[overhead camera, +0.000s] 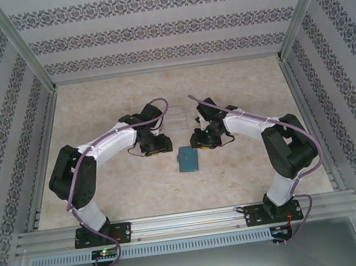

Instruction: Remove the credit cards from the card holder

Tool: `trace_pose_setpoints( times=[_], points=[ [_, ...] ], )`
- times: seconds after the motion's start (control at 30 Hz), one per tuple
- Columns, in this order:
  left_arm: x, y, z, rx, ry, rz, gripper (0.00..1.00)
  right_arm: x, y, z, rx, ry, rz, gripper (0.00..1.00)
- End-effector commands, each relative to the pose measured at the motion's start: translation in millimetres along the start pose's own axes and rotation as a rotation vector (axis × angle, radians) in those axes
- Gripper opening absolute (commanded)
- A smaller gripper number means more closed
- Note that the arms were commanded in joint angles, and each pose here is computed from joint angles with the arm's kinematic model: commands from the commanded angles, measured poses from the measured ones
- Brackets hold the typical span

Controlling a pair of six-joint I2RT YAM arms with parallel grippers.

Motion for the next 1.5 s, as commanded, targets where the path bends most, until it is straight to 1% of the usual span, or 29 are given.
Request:
trace_pose_setpoints(
  times=[0.0, 0.13, 0.17, 0.23, 0.3, 0.43, 0.6, 0.8, 0.9, 1.0, 1.1, 1.33, 1.47],
  points=[
    [0, -15, 4, 0.000, 0.003, -0.018, 0.55, -10, 1, 0, 0.009, -0.030, -0.019, 0.39],
    [-2, -27, 11, 0.013, -0.014, -0.083, 0.60, -12, -2, 2, 0.045, -0.076, -0.005, 0.39],
    [-3, -28, 12, 0.009, -0.012, -0.097, 0.60, -11, -3, 1, 0.060, -0.090, 0.010, 0.39],
    [-3, -30, 11, 0.006, -0.006, -0.115, 0.54, -11, -6, 0, 0.081, -0.105, 0.018, 0.39],
    [-4, -28, 10, -0.008, -0.011, -0.094, 0.54, -12, -7, 0, 0.099, -0.106, 0.018, 0.38],
    [-1, -24, 3, -0.018, 0.007, -0.031, 0.62, -16, -8, -1, 0.100, -0.121, 0.026, 0.39],
    [0, -38, -3, 0.078, -0.037, 0.046, 0.66, -18, -8, 4, 0.090, -0.135, 0.036, 0.40],
    [1, -65, -9, 0.136, -0.007, 0.127, 0.66, -36, -5, 7, 0.106, -0.186, -0.004, 0.40],
    [9, -74, -14, 0.181, -0.014, 0.166, 0.67, -39, -7, 3, 0.105, -0.208, -0.012, 0.41],
    [20, -75, -17, 0.182, 0.017, 0.208, 0.67, -43, -10, -4, 0.113, -0.201, -0.027, 0.41],
    [29, -72, -23, 0.182, 0.019, 0.230, 0.67, -48, -14, -12, 0.114, -0.217, -0.038, 0.41],
    [50, -58, -31, 0.151, 0.044, 0.230, 0.67, -53, -31, -24, 0.157, -0.230, -0.063, 0.41],
    [51, -57, -30, 0.145, 0.029, 0.241, 0.63, -55, -33, -29, 0.166, -0.233, -0.057, 0.41]
  ],
)
Point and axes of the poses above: each hand's point on the last joint's axis, 136 mm out from that joint toward the fingers, its own x axis out along the fingers, its own y axis along the line the jaws close on, z = x × y, the point moved 10 cm from there along -x, back along the fingers, and after that the axes turned 5 degrees about -x, right-handed, at the moved point
